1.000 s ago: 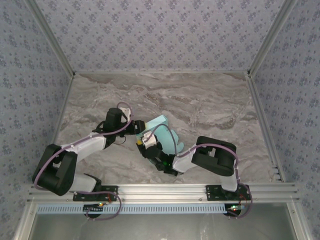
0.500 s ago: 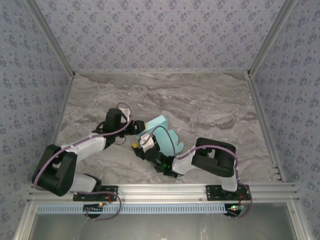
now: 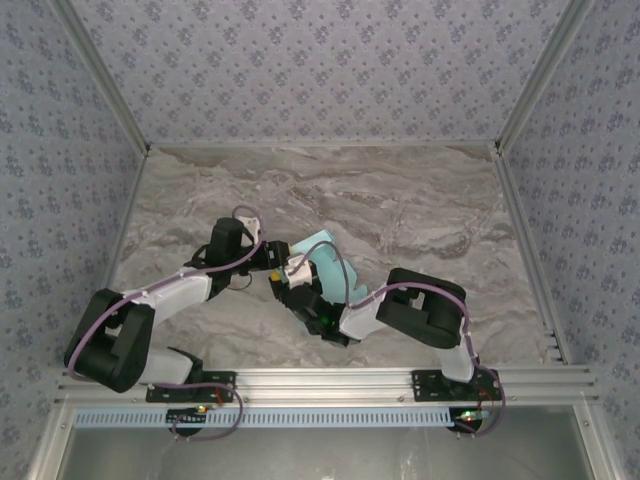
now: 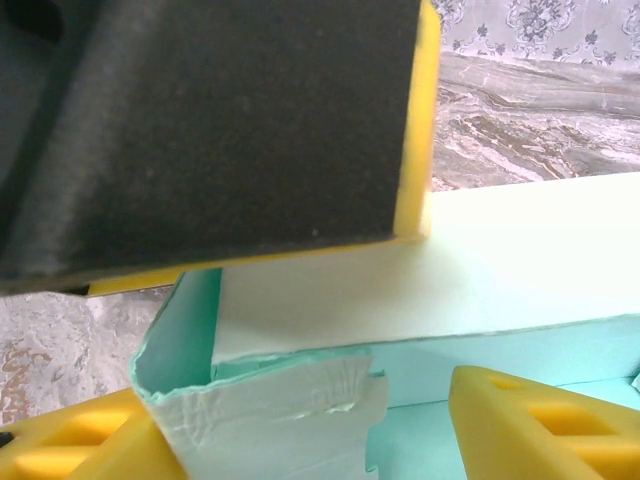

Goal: Fold the paper box

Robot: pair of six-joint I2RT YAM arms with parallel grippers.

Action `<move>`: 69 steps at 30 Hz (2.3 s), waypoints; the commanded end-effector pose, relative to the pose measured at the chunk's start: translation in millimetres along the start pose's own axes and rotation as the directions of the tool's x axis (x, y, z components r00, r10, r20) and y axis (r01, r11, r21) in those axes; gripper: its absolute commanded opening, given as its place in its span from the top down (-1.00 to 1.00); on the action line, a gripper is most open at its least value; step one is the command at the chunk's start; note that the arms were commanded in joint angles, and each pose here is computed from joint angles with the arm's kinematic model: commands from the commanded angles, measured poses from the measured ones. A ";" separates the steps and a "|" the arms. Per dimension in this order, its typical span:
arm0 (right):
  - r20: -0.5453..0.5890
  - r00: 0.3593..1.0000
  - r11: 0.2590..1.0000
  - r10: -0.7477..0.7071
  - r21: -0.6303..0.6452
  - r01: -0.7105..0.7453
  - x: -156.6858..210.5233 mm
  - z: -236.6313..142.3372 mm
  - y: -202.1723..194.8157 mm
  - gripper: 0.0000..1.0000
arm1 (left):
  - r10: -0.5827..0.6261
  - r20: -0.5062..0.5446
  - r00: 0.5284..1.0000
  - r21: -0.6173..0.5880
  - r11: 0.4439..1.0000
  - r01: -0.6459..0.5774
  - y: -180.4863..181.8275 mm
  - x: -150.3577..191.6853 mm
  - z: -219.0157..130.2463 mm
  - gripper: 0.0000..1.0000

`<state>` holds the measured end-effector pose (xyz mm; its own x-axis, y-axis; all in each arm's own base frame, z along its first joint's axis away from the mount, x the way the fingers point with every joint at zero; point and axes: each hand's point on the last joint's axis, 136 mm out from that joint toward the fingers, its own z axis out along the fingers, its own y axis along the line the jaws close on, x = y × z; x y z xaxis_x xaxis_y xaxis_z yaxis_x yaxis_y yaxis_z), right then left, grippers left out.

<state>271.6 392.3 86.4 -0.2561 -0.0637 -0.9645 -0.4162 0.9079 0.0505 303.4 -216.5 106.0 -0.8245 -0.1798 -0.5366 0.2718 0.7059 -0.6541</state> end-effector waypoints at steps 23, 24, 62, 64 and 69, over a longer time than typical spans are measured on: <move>0.083 0.978 0.981 -0.190 -0.033 0.193 -9.6 -16.3 7.3 0.22 | -0.028 -0.040 0.999 -0.080 0.996 0.025 21.3 17.5 -2.6 0.10; 0.094 0.976 0.979 -0.196 -0.036 0.200 -11.6 -17.4 7.8 0.21 | -0.030 -0.038 0.999 -0.079 0.996 0.027 21.2 17.2 -2.9 0.10; 0.222 0.920 0.895 -0.322 -0.246 0.372 -30.9 -8.1 0.6 0.41 | 0.017 -0.070 0.997 -0.006 1.000 -0.018 8.4 18.1 0.6 -0.21; 0.225 0.919 0.892 -0.323 -0.252 0.375 -30.0 -4.7 -0.5 0.39 | 0.016 -0.077 0.997 -0.005 1.000 -0.016 8.8 19.3 1.7 -0.20; 0.227 0.916 0.899 -0.330 -0.219 0.378 -31.0 3.1 -7.8 0.27 | 0.005 -0.092 0.996 0.001 1.000 -0.004 9.5 21.4 5.0 -0.13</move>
<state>268.8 389.5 92.0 0.0532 -0.3226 -0.9450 -0.7093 0.6540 -0.2632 301.4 -217.7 103.0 -0.8229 -0.1536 -0.5470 0.3021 0.6971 -0.6502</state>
